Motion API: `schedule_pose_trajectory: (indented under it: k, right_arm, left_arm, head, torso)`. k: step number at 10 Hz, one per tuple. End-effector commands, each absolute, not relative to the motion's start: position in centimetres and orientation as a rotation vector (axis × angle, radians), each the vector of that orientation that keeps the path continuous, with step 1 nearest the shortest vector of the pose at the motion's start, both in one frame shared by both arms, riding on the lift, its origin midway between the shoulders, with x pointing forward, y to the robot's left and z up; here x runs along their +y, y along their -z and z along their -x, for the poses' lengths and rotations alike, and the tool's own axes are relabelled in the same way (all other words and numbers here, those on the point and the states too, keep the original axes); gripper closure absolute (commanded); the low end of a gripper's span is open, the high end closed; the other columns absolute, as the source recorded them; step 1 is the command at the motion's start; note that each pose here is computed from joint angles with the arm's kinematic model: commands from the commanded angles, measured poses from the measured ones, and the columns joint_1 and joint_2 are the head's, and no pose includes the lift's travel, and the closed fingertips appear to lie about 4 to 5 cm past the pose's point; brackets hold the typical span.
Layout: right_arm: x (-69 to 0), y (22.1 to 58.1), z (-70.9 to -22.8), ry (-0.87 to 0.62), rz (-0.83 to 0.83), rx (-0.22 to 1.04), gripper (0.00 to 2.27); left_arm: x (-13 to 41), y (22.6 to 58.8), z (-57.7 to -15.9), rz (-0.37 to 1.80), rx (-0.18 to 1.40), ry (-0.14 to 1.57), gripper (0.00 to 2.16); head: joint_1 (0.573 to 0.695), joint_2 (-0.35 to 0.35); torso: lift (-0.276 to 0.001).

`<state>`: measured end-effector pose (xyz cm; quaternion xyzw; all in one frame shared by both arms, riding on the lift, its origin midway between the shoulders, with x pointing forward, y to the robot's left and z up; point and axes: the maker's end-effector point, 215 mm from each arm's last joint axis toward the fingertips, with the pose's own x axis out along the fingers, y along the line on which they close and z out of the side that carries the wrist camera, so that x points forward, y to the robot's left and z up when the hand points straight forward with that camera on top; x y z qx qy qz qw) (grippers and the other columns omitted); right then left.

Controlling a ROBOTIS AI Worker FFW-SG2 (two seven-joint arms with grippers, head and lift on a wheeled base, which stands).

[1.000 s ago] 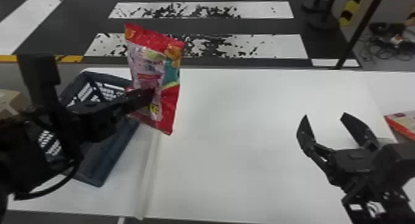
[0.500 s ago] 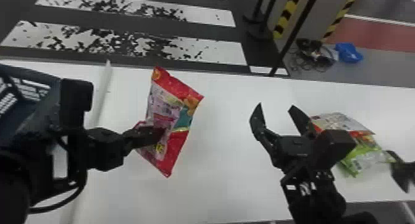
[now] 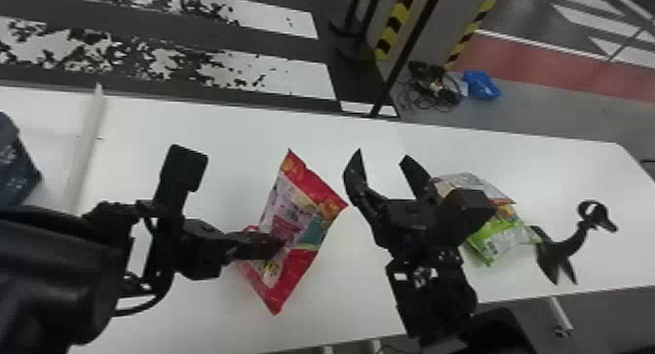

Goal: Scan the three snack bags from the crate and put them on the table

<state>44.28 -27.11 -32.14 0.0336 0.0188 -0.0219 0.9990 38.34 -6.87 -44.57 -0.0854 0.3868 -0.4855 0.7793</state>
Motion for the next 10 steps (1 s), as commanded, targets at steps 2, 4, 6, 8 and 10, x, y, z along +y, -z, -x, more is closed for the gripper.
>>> schedule_pose_trajectory:
  k: [2,4,6,8,10]
  right_arm:
    - [-27.2,32.3,-44.6,0.046,-0.078,0.038,0.13]
    - [-26.8,32.4,-45.0,0.038,-0.082,0.041,0.13]
    - [-27.1,32.7,-45.0,0.043,-0.081,0.046,0.13]
    - [-27.6,32.6,-45.0,0.048,-0.076,0.044,0.13]
    - [-27.8,32.6,-45.0,0.05,-0.08,0.044,0.13]
  left_arm:
    - [-8.8,47.7,-38.0,0.124,0.862,1.059,1.91]
    - [-9.7,49.1,-37.9,0.067,0.853,1.029,1.33]
    - [-8.9,48.7,-39.6,0.026,0.814,0.984,0.0]
    - [-7.8,46.6,-41.0,0.068,0.767,0.96,0.03]
    - [-6.3,43.4,-42.0,0.114,0.692,0.926,0.03]
  head:
    - [0.695,-0.35]
    - [0.695,-0.35]
    - [0.695,-0.35]
    - [0.695,-0.35]
    - [0.695,-0.35]
  torso:
    - [-0.094]
    - [-0.094]
    - [-0.094]
    - [-0.094]
    - [-0.094]
